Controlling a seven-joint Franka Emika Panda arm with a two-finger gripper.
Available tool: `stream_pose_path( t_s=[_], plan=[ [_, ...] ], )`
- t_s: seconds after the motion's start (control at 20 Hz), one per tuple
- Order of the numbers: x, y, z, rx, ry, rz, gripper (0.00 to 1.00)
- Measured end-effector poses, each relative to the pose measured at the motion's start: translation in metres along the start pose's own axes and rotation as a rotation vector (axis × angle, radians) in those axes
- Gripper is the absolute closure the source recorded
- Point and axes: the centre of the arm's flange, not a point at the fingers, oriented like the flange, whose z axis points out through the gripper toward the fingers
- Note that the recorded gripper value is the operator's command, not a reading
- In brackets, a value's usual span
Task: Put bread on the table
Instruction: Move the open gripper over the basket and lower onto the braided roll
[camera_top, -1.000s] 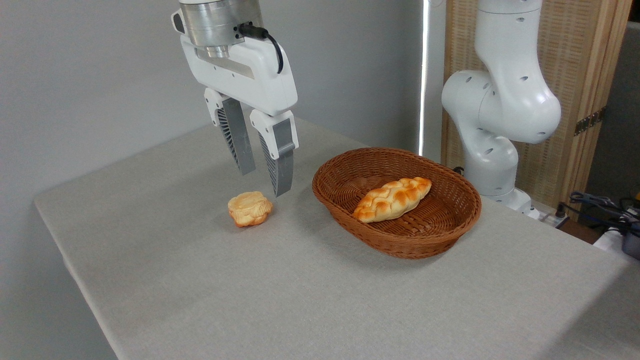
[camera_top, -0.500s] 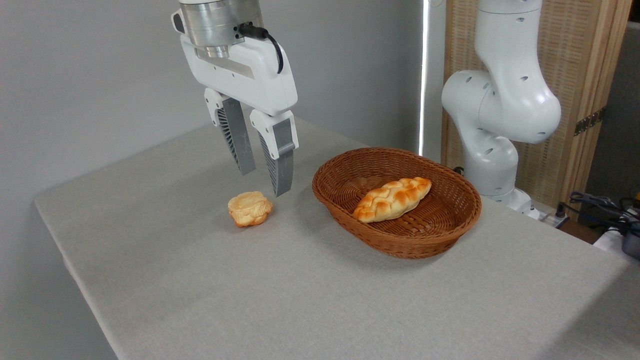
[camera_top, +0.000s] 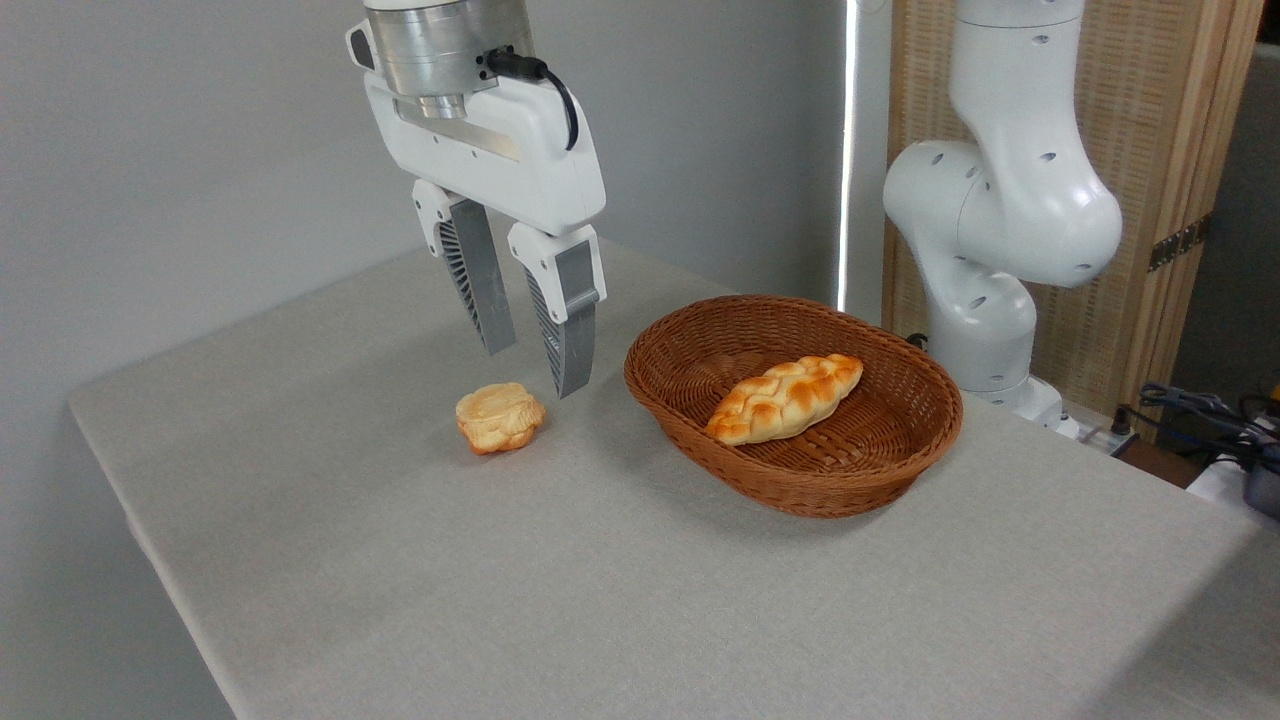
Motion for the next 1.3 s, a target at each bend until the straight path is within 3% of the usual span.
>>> stream_pose_path(
  t_s=[0.45, 0.7, 1.15, 1.3],
  plan=[
    [-0.007, 0.019, 0.0, -0.03, 0.008, 0.016, 0.0],
    [-0.028, 0.069, 0.011, -0.064, -0.012, 0.077, 0.0],
    [-0.117, 0.147, 0.083, -0.141, -0.076, 0.172, 0.0],
    [-0.131, 0.159, 0.106, -0.16, -0.094, 0.193, 0.0]
  ],
)
